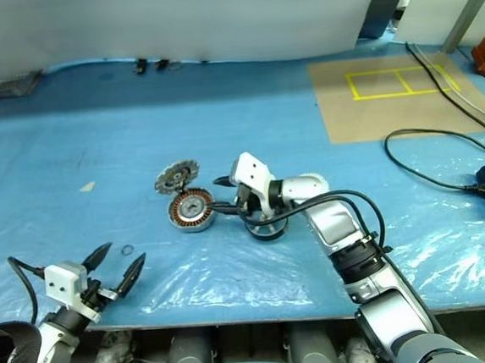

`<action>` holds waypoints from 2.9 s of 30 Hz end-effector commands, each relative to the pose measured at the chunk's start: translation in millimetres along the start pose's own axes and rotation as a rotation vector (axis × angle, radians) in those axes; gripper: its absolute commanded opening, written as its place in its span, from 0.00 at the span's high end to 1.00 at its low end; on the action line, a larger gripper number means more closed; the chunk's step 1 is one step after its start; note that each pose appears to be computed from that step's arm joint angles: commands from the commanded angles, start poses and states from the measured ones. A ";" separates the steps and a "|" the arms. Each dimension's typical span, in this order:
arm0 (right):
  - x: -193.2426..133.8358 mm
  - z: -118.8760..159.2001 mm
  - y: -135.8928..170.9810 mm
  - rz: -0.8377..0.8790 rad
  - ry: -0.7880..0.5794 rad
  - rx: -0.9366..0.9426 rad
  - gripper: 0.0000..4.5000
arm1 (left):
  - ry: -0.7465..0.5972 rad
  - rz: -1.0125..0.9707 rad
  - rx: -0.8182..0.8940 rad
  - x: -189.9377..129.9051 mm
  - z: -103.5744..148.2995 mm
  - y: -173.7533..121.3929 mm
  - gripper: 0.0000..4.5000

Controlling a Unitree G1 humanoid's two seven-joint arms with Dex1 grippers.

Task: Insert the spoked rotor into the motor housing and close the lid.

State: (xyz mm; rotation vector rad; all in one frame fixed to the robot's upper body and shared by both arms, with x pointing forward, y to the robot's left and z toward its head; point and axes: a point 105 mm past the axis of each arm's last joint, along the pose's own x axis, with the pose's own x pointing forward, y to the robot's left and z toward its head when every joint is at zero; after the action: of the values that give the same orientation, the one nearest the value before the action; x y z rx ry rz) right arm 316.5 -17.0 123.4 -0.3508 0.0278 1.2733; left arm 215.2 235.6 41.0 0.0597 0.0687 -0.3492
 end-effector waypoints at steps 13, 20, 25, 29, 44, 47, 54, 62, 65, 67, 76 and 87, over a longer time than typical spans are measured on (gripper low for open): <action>-1.3 9.9 -1.4 -0.001 -0.029 -0.035 0.41 | 0.059 0.097 0.002 -2.3 -13.2 10.6 0.00; -1.4 10.7 -0.4 0.002 -0.034 -0.037 0.42 | 0.104 0.120 -0.017 -1.4 -18.7 15.5 0.36; -1.3 10.9 -0.2 0.003 -0.034 -0.037 0.42 | 0.134 0.117 -0.013 -0.6 -22.8 15.8 0.51; -1.4 10.7 0.0 0.003 -0.034 -0.034 0.42 | 0.153 0.108 -0.020 -1.0 -26.3 14.2 0.51; -1.0 11.0 0.7 0.004 -0.038 -0.035 0.42 | 0.200 0.122 -0.047 -2.1 -38.0 17.6 0.83; -1.1 10.9 0.6 0.004 -0.038 -0.035 0.42 | 0.188 0.107 -0.062 -0.6 -36.7 15.3 0.83; -11.0 10.5 -4.1 -0.020 -0.060 0.020 0.42 | 0.011 -0.109 -0.074 18.4 8.3 -8.7 0.83; -31.8 -3.7 -2.7 -0.020 -0.016 0.026 0.42 | -0.088 -0.289 -0.030 52.8 56.3 -22.5 0.83; -36.3 -7.4 -2.2 -0.001 0.009 0.038 0.42 | -0.078 -0.355 -0.014 66.3 65.0 -32.0 0.83; -37.2 -7.9 -5.3 -0.009 0.018 0.031 0.42 | -0.048 -0.396 0.003 73.2 64.9 -38.0 0.83; -39.0 -5.5 -13.1 -0.045 0.011 0.066 0.42 | 0.022 -0.421 0.036 100.5 63.1 -44.9 0.83; -38.4 0.6 -12.4 -0.053 -0.012 0.122 0.42 | 0.075 -0.434 0.096 117.0 63.6 -51.2 0.83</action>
State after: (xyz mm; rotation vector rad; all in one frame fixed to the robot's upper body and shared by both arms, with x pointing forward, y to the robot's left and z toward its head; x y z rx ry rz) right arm 316.9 -58.1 116.2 -0.2467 0.1566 1.2095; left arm 309.5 145.4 88.6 0.1257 0.1475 -0.7755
